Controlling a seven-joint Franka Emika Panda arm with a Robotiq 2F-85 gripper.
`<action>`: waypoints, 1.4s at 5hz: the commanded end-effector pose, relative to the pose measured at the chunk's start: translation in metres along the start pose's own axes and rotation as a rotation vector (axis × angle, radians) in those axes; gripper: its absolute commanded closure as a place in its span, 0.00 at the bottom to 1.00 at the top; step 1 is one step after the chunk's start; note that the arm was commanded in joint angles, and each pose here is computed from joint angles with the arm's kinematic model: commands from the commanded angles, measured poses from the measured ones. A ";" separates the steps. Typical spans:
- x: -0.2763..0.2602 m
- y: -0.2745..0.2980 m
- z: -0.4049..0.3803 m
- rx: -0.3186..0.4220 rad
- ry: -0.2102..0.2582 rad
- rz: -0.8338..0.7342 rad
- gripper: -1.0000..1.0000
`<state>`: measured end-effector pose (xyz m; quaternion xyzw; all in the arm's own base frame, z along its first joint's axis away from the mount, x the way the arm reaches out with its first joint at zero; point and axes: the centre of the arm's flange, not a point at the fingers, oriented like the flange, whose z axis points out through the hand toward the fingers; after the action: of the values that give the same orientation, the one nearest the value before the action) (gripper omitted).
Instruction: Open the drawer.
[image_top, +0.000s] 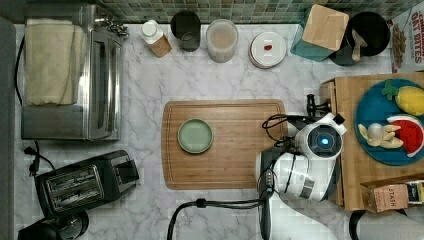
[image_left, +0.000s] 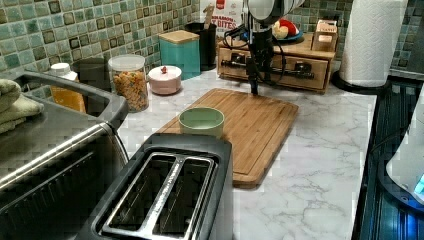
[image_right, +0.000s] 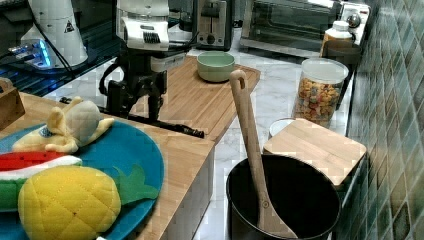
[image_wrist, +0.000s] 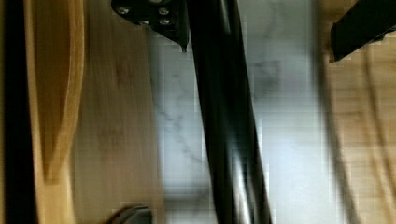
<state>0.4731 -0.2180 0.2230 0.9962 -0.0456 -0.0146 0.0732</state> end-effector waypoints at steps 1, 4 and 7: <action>0.011 -0.211 -0.068 0.007 0.122 -0.193 0.00; -0.024 -0.302 -0.102 -0.045 0.150 -0.220 0.00; -0.024 -0.302 -0.102 -0.045 0.150 -0.220 0.00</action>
<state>0.4652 0.0028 0.2336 0.9934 0.0111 -0.0193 0.1129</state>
